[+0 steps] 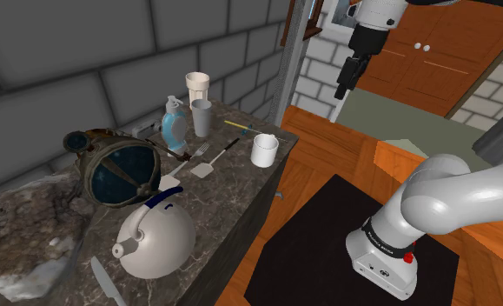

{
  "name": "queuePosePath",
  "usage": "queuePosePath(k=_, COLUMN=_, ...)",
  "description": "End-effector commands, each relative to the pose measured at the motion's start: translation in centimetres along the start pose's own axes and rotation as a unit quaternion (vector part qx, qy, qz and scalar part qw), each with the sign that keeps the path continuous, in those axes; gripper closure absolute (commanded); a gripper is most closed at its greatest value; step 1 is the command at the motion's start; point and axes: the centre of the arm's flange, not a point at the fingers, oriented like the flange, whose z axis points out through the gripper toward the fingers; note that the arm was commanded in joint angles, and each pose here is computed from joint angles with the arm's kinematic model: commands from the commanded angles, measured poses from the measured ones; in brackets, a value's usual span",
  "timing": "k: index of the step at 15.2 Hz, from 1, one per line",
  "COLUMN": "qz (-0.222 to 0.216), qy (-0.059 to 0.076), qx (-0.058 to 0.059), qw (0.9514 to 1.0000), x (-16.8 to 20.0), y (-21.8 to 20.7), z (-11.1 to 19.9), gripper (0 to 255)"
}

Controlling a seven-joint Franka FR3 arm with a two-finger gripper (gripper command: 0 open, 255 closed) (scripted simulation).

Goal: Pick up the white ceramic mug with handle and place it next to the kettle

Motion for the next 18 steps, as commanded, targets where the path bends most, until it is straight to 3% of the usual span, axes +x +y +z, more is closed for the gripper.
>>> queuePosePath(k=1, qz=0.0, qy=0.0, qx=0.0, qw=1.0, x=0.0, y=0.0, z=0.0, gripper=0)
queuePosePath(k=18, qz=0.018, qy=0.043, qx=-0.012, qw=0.9988, x=11.3, y=-3.8, z=18.3, gripper=0)
